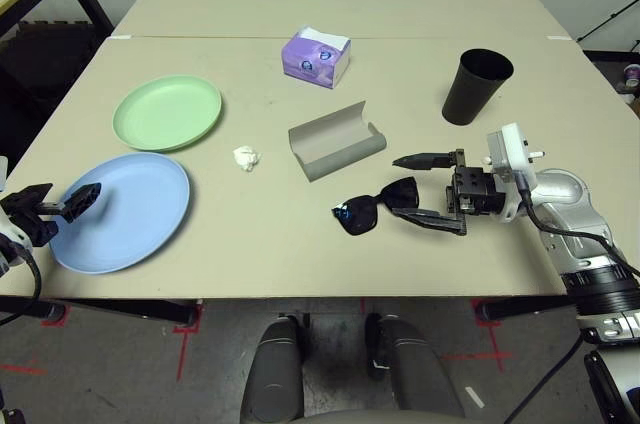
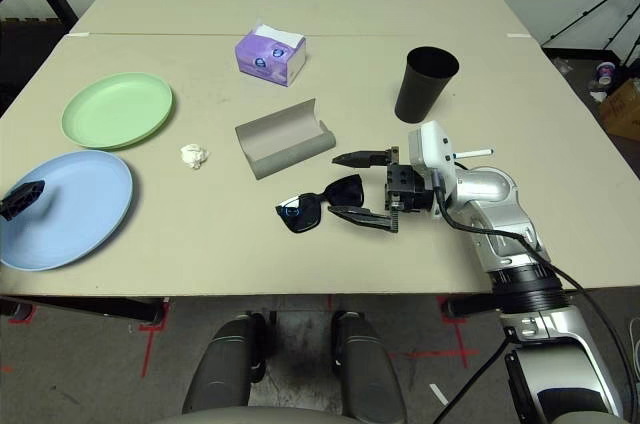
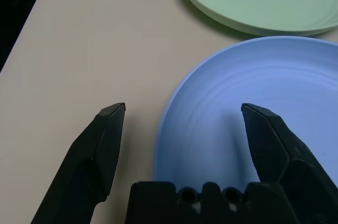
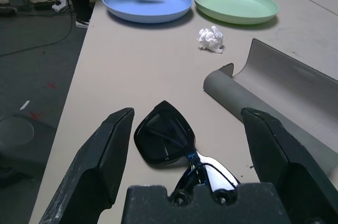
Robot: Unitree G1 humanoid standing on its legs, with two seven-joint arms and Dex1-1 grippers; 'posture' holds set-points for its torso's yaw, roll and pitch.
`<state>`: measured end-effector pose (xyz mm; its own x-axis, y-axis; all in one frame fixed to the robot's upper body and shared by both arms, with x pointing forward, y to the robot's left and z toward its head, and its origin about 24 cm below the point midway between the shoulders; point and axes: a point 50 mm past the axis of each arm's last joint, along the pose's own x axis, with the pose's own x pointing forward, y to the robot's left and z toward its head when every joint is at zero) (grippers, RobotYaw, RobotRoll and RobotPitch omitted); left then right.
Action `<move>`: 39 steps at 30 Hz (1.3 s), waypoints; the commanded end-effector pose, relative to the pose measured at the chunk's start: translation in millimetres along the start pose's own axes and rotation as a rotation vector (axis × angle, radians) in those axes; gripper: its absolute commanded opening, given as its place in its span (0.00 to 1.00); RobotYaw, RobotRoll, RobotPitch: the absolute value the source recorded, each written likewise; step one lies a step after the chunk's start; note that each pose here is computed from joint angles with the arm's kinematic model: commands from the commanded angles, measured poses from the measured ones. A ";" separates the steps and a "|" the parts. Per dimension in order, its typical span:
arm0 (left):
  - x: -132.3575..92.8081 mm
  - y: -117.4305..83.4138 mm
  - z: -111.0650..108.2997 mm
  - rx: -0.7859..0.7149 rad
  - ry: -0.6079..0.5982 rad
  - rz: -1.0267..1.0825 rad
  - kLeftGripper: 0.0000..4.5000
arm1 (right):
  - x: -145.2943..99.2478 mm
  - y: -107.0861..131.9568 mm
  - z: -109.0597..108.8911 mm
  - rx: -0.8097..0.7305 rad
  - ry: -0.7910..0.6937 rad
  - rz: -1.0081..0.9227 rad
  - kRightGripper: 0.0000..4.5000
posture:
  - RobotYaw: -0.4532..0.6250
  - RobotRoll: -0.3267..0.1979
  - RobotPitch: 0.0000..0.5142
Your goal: Organize and tidy the items on the table.
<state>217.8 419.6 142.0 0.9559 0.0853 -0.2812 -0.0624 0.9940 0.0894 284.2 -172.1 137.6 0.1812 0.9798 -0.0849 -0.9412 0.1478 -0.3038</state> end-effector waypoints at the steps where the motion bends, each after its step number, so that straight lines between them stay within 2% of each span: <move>1: -3.2 6.9 -3.3 -0.010 0.043 0.029 1.00 | -0.7 3.2 0.5 -0.003 0.000 0.009 0.99 | 0.44 0.62 0.33; 10: -5.4 14.1 -6.9 -0.093 0.051 0.100 1.00 | -2.0 2.4 1.1 -0.007 0.005 0.005 0.99 | 0.44 0.62 0.34; 24: -4.7 8.6 -15.2 -0.159 0.103 0.083 1.00 | -3.4 1.5 2.4 -0.012 0.012 0.001 0.99 | 0.43 0.62 0.34; 27: -4.8 7.1 -16.9 -0.144 0.119 0.074 0.85 | -3.6 1.2 2.7 -0.013 0.012 0.000 1.00 | 0.43 0.62 0.34; 29: -4.9 6.7 -18.3 -0.146 0.132 0.074 0.70 | -3.3 0.9 3.1 -0.015 0.012 0.001 1.00 | 0.43 0.62 0.34; 35: -5.1 4.5 -20.9 -0.131 0.164 0.055 0.15 | -2.5 -0.4 4.1 -0.021 0.010 -0.003 1.00 | 0.42 0.62 0.33; 37: -4.6 4.1 -19.6 -0.133 0.161 0.053 0.00 | -2.5 -0.5 4.1 -0.022 0.010 -0.004 1.00 | 0.42 0.62 0.33; 39: -4.3 3.8 -17.7 -0.135 0.157 0.049 0.00 | -2.5 -0.7 4.1 -0.022 0.010 -0.005 1.00 | 0.42 0.62 0.33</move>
<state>211.1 423.9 135.3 0.9186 0.1260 -0.3746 -0.1427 0.9896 -0.0169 284.2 -173.1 140.4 0.1887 0.9778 -0.0906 -0.9363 0.1514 -0.3170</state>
